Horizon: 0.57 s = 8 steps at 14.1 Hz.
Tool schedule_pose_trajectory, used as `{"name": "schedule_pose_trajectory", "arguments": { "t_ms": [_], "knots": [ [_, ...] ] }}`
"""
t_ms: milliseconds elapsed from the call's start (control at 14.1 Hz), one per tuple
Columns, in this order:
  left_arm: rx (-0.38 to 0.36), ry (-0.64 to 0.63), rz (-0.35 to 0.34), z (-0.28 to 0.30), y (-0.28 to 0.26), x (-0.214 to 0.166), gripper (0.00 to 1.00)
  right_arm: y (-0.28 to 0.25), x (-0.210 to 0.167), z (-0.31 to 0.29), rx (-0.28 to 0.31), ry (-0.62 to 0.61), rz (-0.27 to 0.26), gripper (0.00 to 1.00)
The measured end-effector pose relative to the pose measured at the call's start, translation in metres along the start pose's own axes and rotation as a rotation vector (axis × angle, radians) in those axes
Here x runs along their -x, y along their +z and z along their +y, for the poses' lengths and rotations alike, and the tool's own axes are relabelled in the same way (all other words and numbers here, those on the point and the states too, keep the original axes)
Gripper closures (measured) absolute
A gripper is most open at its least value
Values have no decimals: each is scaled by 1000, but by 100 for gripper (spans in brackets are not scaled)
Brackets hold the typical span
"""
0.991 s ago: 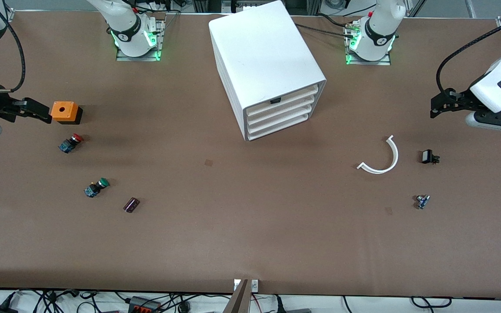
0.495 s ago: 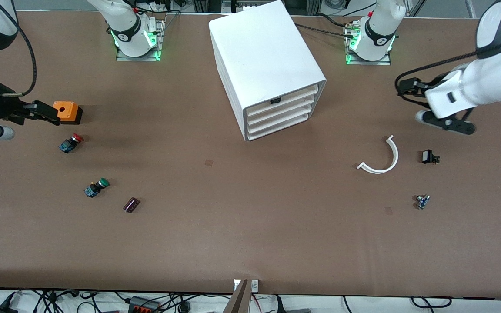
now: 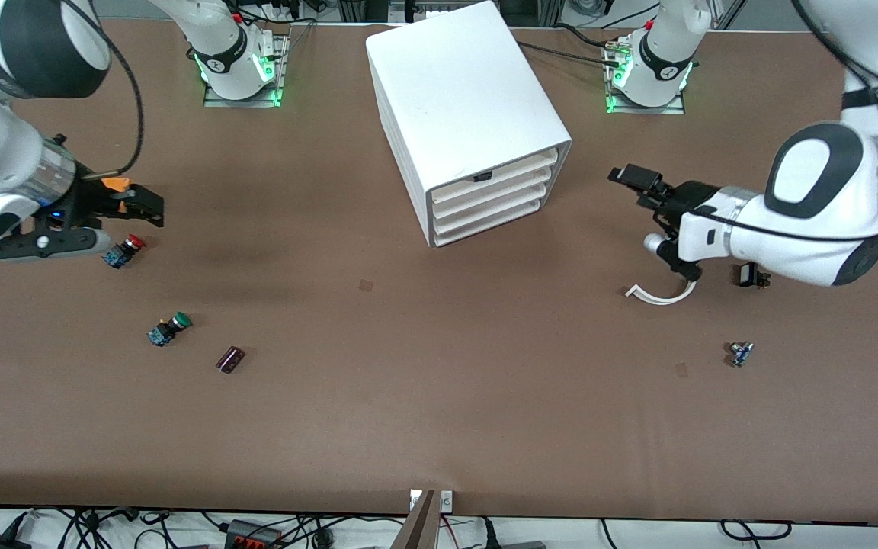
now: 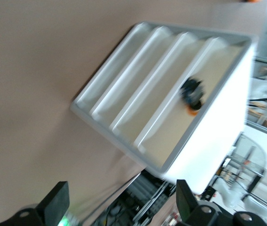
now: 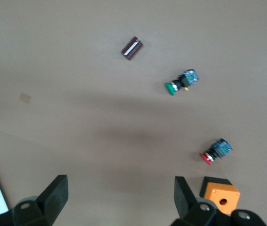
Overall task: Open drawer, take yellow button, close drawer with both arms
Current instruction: 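Grasp the drawer handle of the white cabinet with the left gripper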
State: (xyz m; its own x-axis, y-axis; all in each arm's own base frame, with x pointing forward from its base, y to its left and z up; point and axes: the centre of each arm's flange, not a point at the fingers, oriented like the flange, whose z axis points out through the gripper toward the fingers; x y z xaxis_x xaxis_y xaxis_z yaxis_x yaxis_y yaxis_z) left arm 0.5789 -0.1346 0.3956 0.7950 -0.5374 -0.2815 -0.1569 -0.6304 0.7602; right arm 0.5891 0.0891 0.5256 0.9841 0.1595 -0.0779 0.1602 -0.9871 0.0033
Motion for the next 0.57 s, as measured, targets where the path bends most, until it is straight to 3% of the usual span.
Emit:
{"name": "schedule_pose_trajectory", "arguments": {
  "t_ms": [212, 283, 354, 566],
  "knots": [
    [190, 165, 102, -24, 34, -22, 0, 5, -12, -36, -57, -42, 9, 0],
    [236, 211, 129, -34, 52, -25, 7, 3, -16, -45, -68, -53, 15, 0],
    [264, 251, 142, -40, 71, -27, 7, 1, -20, -51, -72, -60, 26, 0],
    [346, 338, 166, -47, 121, -31, 30, -1, -25, -56, -76, -67, 50, 0]
  ]
}}
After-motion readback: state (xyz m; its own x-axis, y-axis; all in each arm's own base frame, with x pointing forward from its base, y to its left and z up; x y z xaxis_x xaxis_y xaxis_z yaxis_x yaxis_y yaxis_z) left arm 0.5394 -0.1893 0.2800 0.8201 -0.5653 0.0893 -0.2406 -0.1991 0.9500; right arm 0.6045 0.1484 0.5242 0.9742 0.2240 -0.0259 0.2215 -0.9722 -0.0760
